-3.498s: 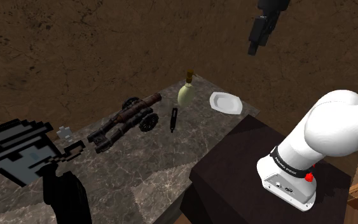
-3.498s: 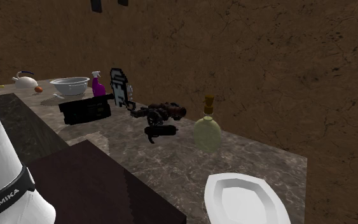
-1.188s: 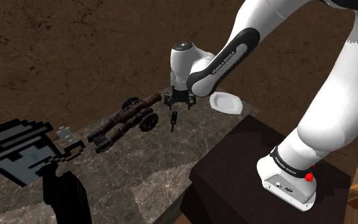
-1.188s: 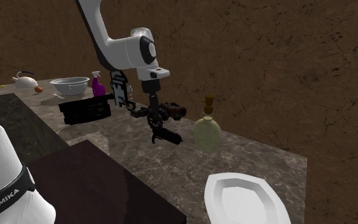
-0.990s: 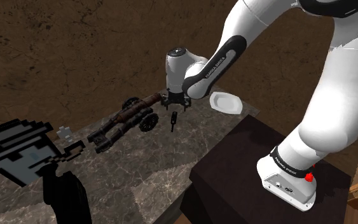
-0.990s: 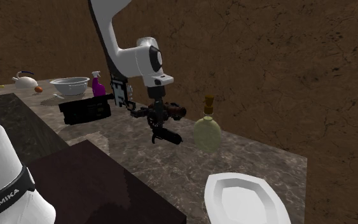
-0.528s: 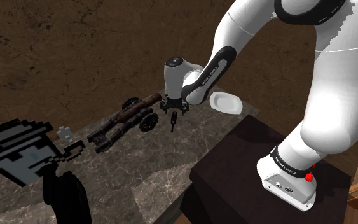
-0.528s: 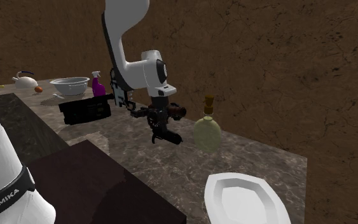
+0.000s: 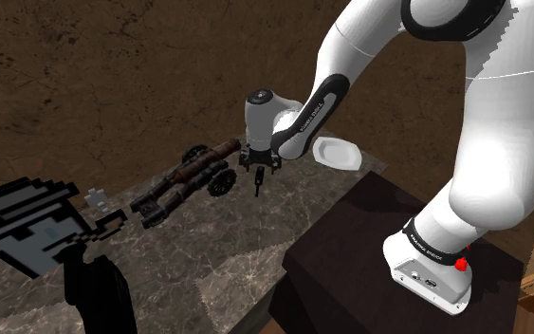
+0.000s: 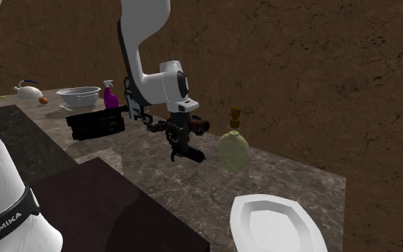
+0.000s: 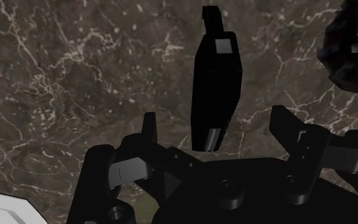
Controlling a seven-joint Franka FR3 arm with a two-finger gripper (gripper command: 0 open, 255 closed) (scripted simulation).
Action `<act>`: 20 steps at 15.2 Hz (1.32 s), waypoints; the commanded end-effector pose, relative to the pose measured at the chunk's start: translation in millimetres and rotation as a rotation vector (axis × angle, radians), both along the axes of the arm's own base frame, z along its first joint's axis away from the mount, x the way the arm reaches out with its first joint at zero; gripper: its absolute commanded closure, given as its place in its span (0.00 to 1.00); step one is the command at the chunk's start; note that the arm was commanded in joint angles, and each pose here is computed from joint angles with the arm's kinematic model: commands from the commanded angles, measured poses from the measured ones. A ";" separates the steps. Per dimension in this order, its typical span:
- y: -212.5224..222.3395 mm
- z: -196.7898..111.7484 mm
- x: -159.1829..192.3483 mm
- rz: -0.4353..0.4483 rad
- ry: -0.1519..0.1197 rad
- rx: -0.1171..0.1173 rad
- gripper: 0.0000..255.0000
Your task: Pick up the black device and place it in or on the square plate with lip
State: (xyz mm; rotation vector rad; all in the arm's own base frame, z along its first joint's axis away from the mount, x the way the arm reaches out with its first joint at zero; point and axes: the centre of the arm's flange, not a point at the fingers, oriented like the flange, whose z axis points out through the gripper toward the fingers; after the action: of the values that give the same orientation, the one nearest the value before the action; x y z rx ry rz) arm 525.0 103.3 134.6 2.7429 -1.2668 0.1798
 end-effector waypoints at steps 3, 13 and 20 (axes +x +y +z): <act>0.0 0.0 0.0 0.000 0.000 0.000 1.00; 0.0 10.5 0.0 0.000 0.000 0.000 1.00; -0.2 30.7 1.1 0.000 -0.001 0.000 0.00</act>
State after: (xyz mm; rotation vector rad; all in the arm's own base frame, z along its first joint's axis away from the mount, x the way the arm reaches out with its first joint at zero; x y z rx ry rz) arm 526.1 103.1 165.3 2.7432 -1.2672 0.1809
